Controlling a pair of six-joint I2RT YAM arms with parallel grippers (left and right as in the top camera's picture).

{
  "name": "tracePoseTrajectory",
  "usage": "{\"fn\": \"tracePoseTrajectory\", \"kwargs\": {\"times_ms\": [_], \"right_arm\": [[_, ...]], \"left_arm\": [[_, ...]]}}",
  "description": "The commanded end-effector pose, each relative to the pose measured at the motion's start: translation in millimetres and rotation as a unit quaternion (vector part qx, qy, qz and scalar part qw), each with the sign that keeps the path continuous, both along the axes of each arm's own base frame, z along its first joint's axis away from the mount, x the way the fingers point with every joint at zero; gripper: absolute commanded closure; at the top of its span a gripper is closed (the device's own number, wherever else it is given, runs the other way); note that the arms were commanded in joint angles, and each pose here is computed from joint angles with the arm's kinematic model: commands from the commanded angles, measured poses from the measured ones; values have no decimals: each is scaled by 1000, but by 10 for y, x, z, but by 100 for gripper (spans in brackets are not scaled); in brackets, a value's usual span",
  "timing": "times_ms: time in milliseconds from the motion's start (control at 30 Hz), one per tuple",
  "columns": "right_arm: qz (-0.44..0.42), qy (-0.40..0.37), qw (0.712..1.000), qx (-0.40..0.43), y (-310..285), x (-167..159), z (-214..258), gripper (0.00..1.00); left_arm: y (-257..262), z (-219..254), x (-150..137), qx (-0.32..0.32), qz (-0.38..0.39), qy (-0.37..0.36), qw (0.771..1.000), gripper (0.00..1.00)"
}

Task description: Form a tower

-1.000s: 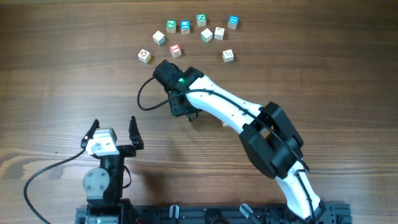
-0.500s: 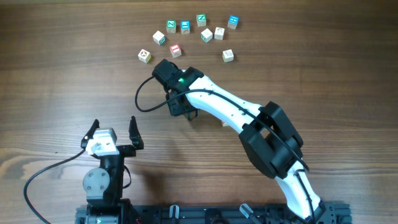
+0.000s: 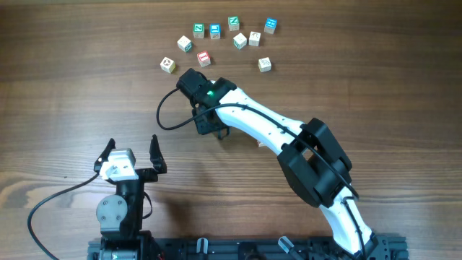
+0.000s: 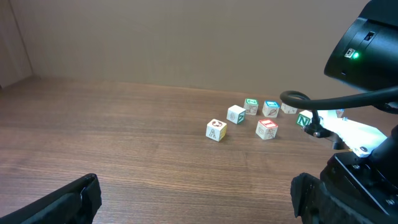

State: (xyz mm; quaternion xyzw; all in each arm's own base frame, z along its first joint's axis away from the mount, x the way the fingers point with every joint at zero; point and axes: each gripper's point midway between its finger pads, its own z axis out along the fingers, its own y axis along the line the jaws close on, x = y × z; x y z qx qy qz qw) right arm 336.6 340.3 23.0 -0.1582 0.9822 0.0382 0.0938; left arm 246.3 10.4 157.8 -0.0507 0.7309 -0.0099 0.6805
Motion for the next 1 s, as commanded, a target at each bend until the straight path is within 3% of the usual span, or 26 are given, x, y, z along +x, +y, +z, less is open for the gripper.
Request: {"fn": "tracePoseTrajectory", "kwargs": {"times_ms": [0, 167, 533, 967], "right_arm": [[7, 15, 1000, -11, -29, -51, -139, 58], [6, 15, 1000, -11, -30, -52, -139, 57], [6, 15, 1000, -11, -30, -52, -140, 35], [6, 15, 1000, -11, -32, -53, -141, 30]], "left_arm": [[36, -5, -3, 10, 8, 0, 1000, 0], [36, -5, -3, 10, 9, 0, 1000, 0], [36, -5, -3, 10, 9, 0, 1000, 0], [36, -5, -3, 10, 9, 0, 1000, 0]]}}
